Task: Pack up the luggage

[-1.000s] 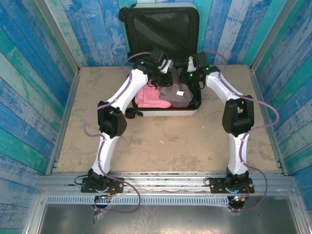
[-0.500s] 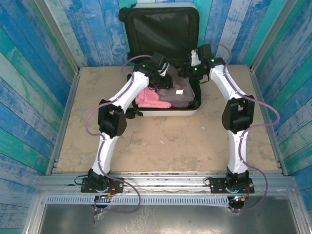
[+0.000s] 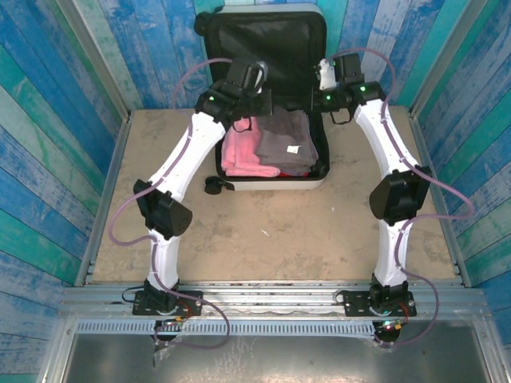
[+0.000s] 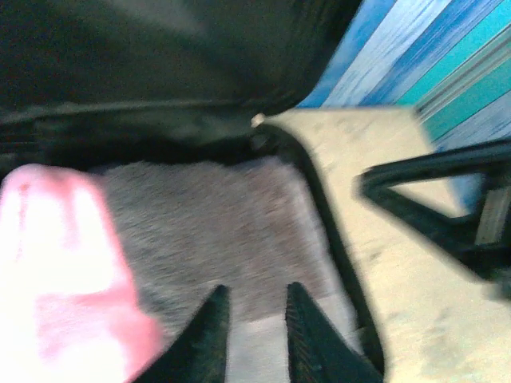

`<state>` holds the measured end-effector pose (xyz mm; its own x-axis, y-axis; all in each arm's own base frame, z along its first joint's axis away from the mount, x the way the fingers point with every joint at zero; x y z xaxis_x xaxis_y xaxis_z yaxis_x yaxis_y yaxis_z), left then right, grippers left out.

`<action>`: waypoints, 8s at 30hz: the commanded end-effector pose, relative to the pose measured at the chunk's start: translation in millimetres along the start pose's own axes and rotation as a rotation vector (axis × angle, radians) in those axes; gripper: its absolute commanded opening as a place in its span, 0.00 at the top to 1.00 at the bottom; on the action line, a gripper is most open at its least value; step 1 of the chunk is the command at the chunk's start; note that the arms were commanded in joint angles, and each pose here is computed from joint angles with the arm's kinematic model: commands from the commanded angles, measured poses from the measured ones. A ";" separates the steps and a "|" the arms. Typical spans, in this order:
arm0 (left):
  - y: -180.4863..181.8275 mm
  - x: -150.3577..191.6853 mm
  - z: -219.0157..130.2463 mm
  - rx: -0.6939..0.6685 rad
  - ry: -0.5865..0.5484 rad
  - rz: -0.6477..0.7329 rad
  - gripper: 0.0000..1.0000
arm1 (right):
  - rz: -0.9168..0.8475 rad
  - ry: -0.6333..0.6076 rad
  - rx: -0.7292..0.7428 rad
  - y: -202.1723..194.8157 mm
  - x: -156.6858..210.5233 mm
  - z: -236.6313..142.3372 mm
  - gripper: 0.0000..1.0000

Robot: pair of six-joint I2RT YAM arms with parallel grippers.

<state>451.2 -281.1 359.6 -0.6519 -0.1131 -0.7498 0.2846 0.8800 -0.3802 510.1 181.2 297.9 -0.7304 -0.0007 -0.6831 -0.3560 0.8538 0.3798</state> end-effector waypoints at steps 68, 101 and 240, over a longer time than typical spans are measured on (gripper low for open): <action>103.0 129.4 78.8 -0.160 0.217 -0.025 1.00 | 0.035 0.189 -0.016 38.1 157.3 31.6 0.82; 58.3 280.3 -128.3 0.394 -0.448 0.370 0.31 | -0.482 -0.748 0.205 -52.6 -146.9 -29.7 0.28; 112.6 310.8 -103.3 0.006 -0.045 -0.333 0.37 | 0.259 0.335 -0.204 -67.4 109.5 135.7 0.54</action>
<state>183.4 -173.2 82.3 -0.8493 -0.2638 -0.4573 0.0476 0.8244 -0.5640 557.9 181.8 93.1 -0.9027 -0.0012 -0.4302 -0.3017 0.7148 0.6309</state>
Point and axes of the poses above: each hand's point on the last joint's axis, 136 mm out from that joint toward the fingers, its own z axis out along the fingers, its own y axis along the line the jaws close on, x = y × z, the point moved 4 cm from there along -z, back along the fingers, and after that the axes turned 2 degrees about -z, right-handed, at the moved point
